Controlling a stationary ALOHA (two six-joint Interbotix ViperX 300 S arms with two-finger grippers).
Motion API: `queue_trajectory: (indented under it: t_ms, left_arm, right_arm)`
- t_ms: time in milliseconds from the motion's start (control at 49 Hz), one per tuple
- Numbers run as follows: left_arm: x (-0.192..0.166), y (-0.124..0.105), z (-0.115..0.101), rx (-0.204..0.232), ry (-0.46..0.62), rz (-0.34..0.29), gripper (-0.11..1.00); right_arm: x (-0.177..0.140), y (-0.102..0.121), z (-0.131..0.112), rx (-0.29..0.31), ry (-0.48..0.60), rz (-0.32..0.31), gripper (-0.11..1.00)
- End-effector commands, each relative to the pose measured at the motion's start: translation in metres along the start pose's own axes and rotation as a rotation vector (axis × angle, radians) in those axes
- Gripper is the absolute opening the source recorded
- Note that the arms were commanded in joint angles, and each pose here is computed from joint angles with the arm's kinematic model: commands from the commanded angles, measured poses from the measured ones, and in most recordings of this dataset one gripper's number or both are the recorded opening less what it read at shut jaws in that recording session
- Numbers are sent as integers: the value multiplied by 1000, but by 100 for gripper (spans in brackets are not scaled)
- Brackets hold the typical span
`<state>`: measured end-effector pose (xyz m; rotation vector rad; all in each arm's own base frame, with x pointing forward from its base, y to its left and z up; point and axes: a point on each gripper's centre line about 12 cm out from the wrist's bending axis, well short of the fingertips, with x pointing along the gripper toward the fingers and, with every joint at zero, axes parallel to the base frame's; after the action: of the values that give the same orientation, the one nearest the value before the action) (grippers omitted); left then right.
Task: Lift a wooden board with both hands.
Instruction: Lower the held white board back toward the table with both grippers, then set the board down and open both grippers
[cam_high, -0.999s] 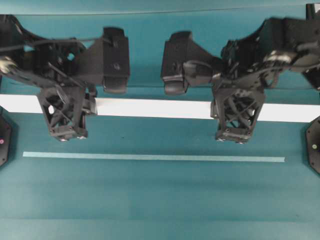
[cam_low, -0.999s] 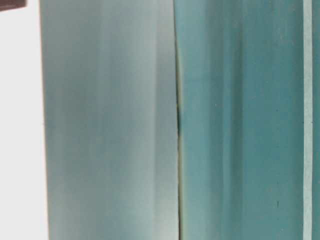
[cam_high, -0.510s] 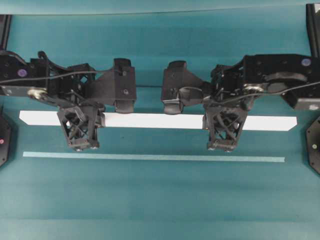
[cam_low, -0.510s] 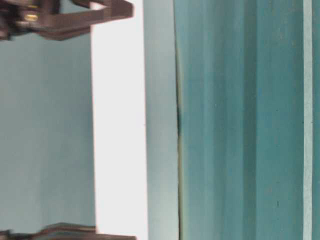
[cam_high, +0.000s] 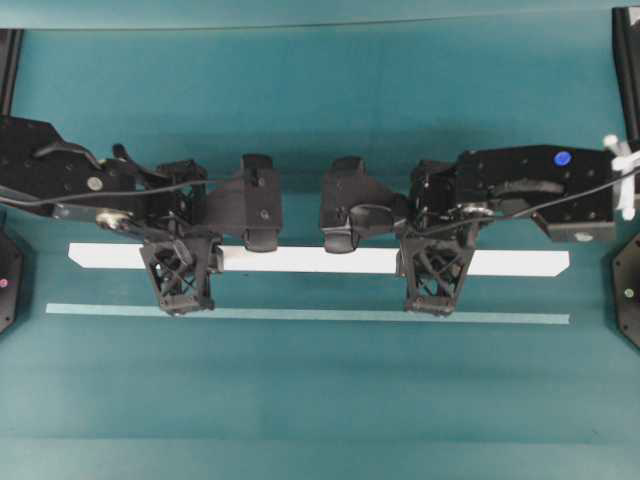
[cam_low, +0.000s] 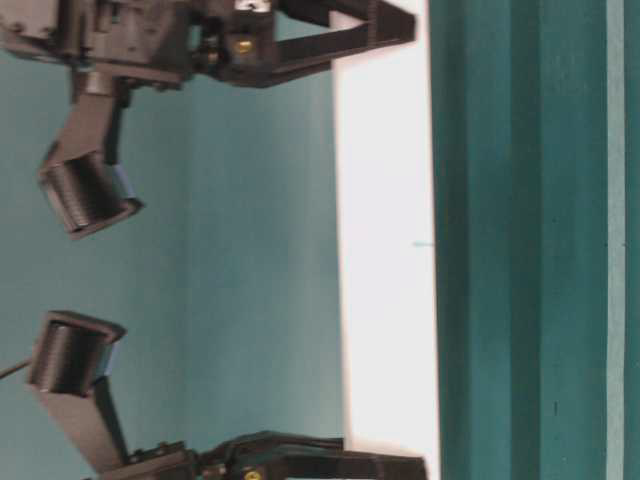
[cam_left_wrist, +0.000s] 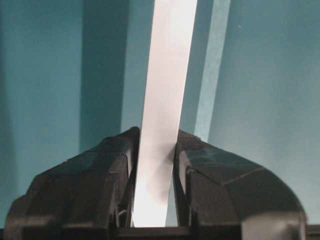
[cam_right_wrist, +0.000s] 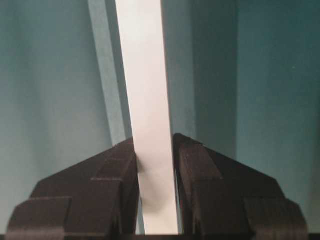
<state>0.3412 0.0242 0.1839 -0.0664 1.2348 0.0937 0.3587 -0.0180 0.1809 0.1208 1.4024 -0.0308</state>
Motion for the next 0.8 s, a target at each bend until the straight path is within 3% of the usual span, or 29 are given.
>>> queue_trajectory:
  t_ms: [0, 408, 775]
  left_arm:
    - [2, 3, 3, -11, -22, 3, 17]
    - [46, 3, -24, -21, -5, 1, 17]
    - [56, 0, -23, -30, -1, -3, 17]
  right_arm:
    - [6, 6, 2, -13, -24, 11, 21]
    - [39, 11, -7, -29, -46, 12, 21]
    - [68, 14, -11, -39, -22, 10, 21]
